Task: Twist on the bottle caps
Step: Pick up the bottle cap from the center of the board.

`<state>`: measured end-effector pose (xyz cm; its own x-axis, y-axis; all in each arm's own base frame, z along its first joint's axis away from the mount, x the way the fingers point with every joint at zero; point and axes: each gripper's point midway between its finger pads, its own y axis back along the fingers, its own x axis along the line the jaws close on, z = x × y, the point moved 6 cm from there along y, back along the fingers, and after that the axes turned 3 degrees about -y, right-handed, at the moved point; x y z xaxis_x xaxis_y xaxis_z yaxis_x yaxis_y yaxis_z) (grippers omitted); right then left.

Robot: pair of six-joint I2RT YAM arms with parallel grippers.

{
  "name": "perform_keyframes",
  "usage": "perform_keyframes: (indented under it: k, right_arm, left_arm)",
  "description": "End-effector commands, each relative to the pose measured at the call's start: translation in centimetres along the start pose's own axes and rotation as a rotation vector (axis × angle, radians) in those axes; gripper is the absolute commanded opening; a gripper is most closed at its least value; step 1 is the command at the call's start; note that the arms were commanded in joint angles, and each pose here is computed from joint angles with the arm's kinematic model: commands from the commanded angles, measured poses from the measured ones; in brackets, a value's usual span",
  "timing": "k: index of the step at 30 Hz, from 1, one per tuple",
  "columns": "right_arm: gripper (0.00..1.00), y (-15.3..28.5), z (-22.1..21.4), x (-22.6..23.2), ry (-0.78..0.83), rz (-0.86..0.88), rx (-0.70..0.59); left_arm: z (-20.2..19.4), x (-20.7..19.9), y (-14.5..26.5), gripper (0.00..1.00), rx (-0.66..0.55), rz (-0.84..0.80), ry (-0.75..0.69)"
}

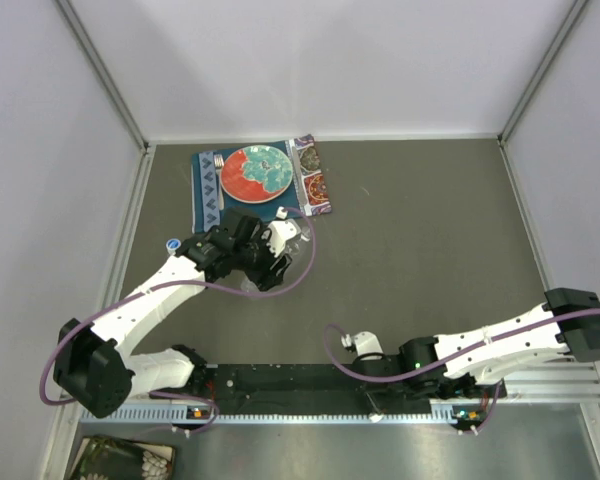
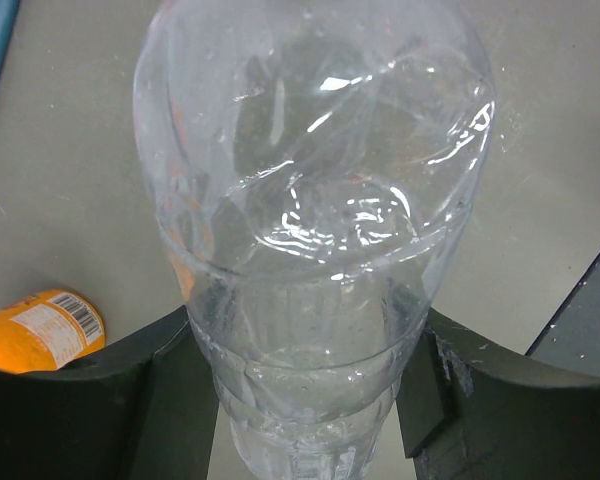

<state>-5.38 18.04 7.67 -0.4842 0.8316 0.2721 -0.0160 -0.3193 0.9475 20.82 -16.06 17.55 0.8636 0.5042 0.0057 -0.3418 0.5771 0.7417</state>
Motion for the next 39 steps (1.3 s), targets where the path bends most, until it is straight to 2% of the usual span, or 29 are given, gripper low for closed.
perform_keyframes:
  k: [1, 4, 6, 7, 18, 21, 22, 24, 25, 27, 28, 32, 39]
  right_arm:
    - [0.21, -0.1, -0.2, 0.5, 0.002, 0.032, -0.009]
    - [0.14, 0.3, 0.2, 0.6, 0.000, 0.035, -0.038]
    - [0.01, 0.6, 0.7, 0.7, 0.005, 0.027, -0.075]
    - [0.00, 1.1, 1.1, 0.9, 0.007, 0.026, -0.095]
    - [0.00, 5.2, 5.9, 0.9, 0.018, -0.034, -0.343]
    - [0.00, 5.9, 6.6, 0.6, 0.012, -0.011, -0.333]
    - [0.14, 6.0, 6.3, 0.5, 0.025, 0.001, -0.317]
    - [0.32, 6.2, 5.2, 0.5, 0.034, 0.051, -0.257]
    - [0.46, 6.4, 4.9, 0.3, 0.028, 0.079, -0.252]
    - [0.54, 6.8, 4.0, 0.6, 0.044, 0.132, -0.235]
    - [0.62, 7.1, 3.8, 0.9, 0.050, 0.176, -0.237]
    - [0.66, 7.1, 2.6, 1.4, 0.135, 0.192, -0.218]
    - [0.61, 4.4, 0.5, 0.2, 0.172, -0.025, -0.099]
  left_arm:
    - [2.3, 0.1, 1.2, 0.33, -0.082, 0.011, -0.015]
    - [2.3, 0.2, 1.2, 0.33, -0.080, 0.014, -0.018]
    - [2.3, 0.2, 1.4, 0.33, -0.082, 0.021, -0.025]
    - [2.3, 0.3, 1.4, 0.33, -0.082, 0.025, -0.025]
    - [2.4, 0.4, 1.6, 0.33, -0.087, 0.037, -0.040]
    - [2.6, 0.4, 1.8, 0.33, -0.086, 0.038, -0.040]
    - [2.6, 0.4, 1.8, 0.33, -0.087, 0.040, -0.043]
    - [2.8, 0.5, 2.1, 0.33, -0.095, 0.045, -0.052]
    - [2.8, 0.5, 2.1, 0.33, -0.097, 0.046, -0.054]
    - [2.7, 0.4, 2.0, 0.33, -0.094, 0.040, -0.054]
    - [2.8, 0.4, 2.0, 0.33, -0.097, 0.040, -0.055]
    - [2.9, 0.4, 2.1, 0.33, -0.098, 0.037, -0.057]
    - [2.9, 0.2, 2.1, 0.33, -0.102, 0.021, -0.044]
